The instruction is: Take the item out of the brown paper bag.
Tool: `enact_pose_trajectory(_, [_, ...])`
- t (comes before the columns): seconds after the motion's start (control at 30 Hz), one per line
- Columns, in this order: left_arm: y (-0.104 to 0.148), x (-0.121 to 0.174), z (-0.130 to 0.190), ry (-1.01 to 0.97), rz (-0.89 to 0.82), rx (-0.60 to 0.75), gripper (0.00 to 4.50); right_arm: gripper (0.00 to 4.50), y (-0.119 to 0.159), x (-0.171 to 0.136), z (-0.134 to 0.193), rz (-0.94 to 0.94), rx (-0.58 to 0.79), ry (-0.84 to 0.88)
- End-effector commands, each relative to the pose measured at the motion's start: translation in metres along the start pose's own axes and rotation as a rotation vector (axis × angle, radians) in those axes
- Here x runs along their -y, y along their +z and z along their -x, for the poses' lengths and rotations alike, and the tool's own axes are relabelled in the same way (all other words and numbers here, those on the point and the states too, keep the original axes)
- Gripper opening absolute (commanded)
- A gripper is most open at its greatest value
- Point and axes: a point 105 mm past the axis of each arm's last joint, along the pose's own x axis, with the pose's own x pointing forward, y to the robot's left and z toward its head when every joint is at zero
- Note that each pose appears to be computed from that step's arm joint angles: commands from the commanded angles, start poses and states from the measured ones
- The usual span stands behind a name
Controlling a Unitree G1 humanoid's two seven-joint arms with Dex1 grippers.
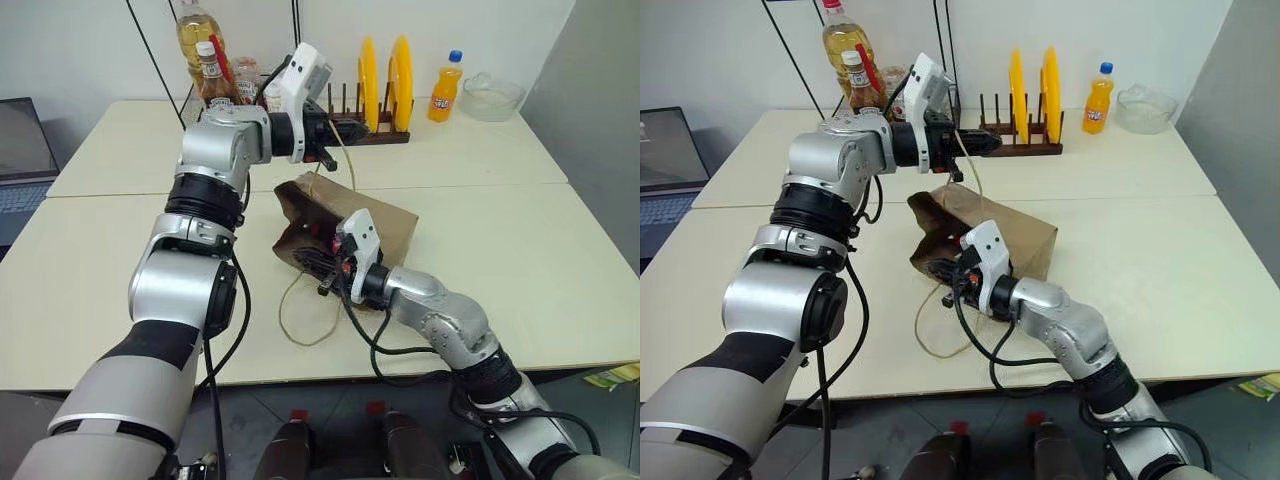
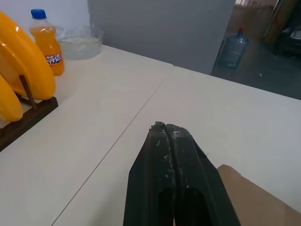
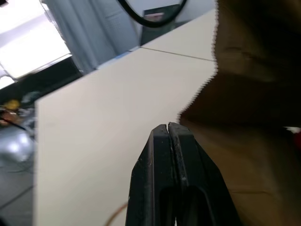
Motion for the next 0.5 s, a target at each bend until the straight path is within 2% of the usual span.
enact_pose_trajectory(0.03, [0.018, 0.002, 0.005, 0.008, -0.055, 0.038, 0.0, 0.03, 0.007, 0.012, 0.004, 0.109, 0.018, -0.108])
enact_pose_trajectory(0.27, [0.019, 0.002, 0.006, 0.013, -0.058, 0.045, 0.0, 0.03, 0.005, 0.052, 0.04, 0.306, -0.106, -0.385])
enact_pose_trajectory(0.5, [0.022, 0.004, 0.003, 0.005, -0.063, 0.055, 0.0, 0.03, 0.004, 0.068, 0.052, 0.413, -0.207, -0.444])
